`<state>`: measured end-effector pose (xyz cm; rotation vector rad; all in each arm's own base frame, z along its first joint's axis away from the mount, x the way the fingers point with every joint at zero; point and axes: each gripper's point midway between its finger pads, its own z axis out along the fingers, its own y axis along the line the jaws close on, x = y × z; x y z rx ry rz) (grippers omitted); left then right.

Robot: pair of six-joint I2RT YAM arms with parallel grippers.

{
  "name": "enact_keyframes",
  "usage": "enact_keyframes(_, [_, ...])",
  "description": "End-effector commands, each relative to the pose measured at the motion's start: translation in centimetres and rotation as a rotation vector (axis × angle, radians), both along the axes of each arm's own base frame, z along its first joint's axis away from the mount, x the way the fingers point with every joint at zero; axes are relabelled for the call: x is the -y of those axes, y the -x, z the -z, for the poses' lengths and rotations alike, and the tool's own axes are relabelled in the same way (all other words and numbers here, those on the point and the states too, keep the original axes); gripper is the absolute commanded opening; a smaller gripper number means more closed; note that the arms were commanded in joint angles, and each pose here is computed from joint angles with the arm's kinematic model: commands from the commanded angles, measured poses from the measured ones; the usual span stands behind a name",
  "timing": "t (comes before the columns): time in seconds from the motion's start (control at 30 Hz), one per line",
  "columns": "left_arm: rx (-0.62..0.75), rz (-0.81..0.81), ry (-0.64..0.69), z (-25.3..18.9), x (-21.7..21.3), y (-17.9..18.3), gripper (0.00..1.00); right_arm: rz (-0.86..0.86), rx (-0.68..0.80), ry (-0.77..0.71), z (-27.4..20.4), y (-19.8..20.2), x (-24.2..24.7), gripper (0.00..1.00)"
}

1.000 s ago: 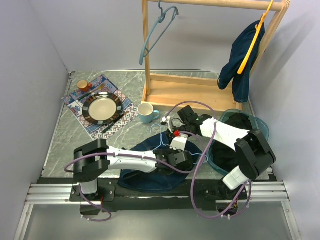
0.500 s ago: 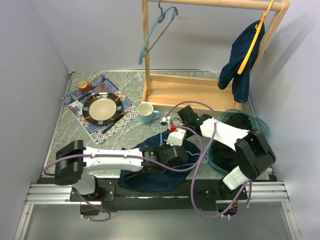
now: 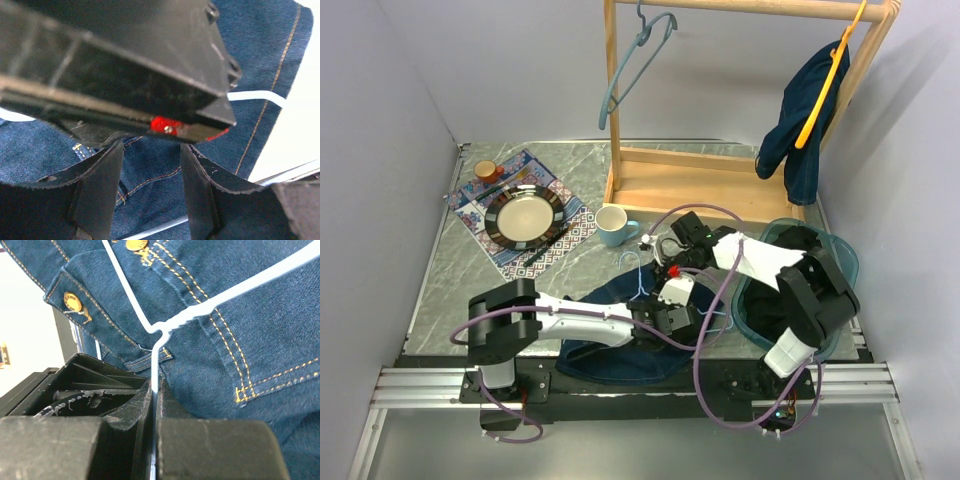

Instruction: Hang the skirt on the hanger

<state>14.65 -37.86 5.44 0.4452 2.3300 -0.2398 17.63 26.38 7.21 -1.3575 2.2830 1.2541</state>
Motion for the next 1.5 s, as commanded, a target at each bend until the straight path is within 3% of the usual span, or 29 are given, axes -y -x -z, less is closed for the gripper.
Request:
enact_keyframes(0.0, [0.039,-0.057,0.024,-1.2,0.4,-0.8,0.54,0.015,-0.067,-0.028,-0.8,-0.1,-0.8,0.00])
enact_keyframes(0.17, [0.034,-0.053,0.005,-0.3,0.1,-0.6,0.48,0.031,-0.117,-0.027,-0.5,-0.2,-1.2,0.00])
enact_keyframes(0.27, [0.035,-0.047,-0.004,-0.2,0.2,-0.7,0.33,0.029,-0.139,-0.013,-0.1,-0.3,-1.2,0.00])
enact_keyframes(0.3, [0.035,-0.043,-0.004,-0.2,0.1,-0.7,0.21,0.029,-0.142,-0.009,0.0,-0.2,-1.2,0.00])
enact_keyframes(0.43, [0.057,-0.028,0.049,-2.9,0.1,-0.8,0.05,0.024,-0.122,-0.014,-0.3,-0.4,-1.2,0.00])
enact_keyframes(1.2, [0.172,0.393,0.199,-21.5,-0.2,1.6,0.01,-0.012,0.276,-0.042,-5.2,-2.5,-2.4,0.00])
enact_keyframes(1.47, [0.266,0.373,0.220,-25.9,-4.2,0.3,0.02,-0.180,0.271,-0.067,-6.5,1.5,-3.3,0.00])
